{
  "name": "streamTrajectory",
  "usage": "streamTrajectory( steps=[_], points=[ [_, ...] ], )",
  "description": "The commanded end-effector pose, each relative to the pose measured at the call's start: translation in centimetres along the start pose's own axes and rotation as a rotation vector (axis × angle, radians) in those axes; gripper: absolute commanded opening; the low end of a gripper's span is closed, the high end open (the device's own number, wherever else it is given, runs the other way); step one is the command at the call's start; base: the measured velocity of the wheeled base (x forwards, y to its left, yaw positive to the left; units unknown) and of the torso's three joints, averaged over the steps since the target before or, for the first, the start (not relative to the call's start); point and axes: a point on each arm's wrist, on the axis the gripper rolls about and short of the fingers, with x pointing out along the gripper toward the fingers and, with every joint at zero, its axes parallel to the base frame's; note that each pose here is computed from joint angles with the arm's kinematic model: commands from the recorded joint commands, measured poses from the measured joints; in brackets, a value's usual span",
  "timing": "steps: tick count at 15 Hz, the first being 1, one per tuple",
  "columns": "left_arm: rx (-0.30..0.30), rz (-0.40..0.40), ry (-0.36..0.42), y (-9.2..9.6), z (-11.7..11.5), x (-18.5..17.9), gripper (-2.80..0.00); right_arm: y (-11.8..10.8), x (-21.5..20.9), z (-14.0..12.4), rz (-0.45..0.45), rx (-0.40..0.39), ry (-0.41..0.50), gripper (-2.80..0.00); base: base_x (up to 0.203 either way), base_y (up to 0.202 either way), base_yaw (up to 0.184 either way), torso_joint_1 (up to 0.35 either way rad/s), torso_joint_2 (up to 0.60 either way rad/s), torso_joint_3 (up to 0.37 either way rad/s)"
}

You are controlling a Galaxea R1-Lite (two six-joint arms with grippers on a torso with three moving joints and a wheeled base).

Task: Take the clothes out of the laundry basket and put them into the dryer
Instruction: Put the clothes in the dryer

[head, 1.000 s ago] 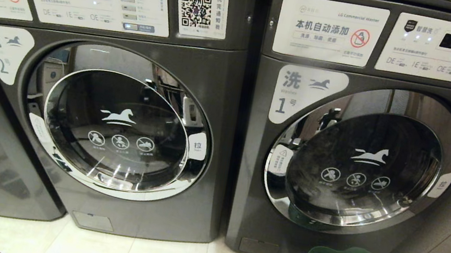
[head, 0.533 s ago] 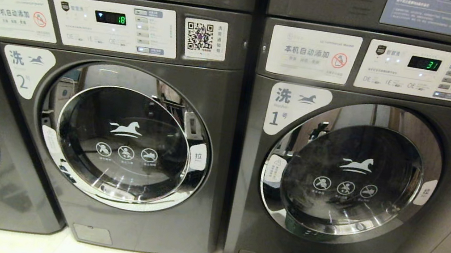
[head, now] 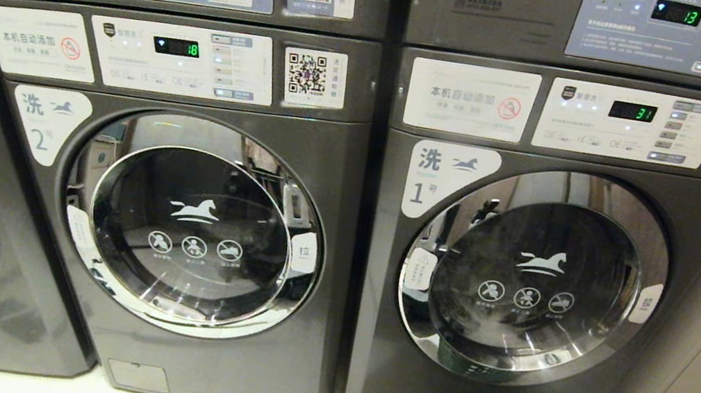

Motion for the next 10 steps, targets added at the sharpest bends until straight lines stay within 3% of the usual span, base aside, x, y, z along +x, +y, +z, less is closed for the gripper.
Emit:
streamTrajectory(
  steps=[1, 10],
  points=[
    [-0.001, 0.000, 0.000, 0.00, -0.01, 0.00, -2.80, 0.00, 0.05, -0.17, 0.000, 0.000, 0.007, -2.80, 0.001, 0.072, 0.009, 0.003, 0.00, 0.002],
    [-0.002, 0.000, 0.000, 0.00, -0.01, 0.00, -2.80, 0.00, 0.05, -0.17, 0.000, 0.005, 0.007, -2.80, 0.000, 0.187, 0.000, 0.003, 0.00, 0.003]
  ],
)
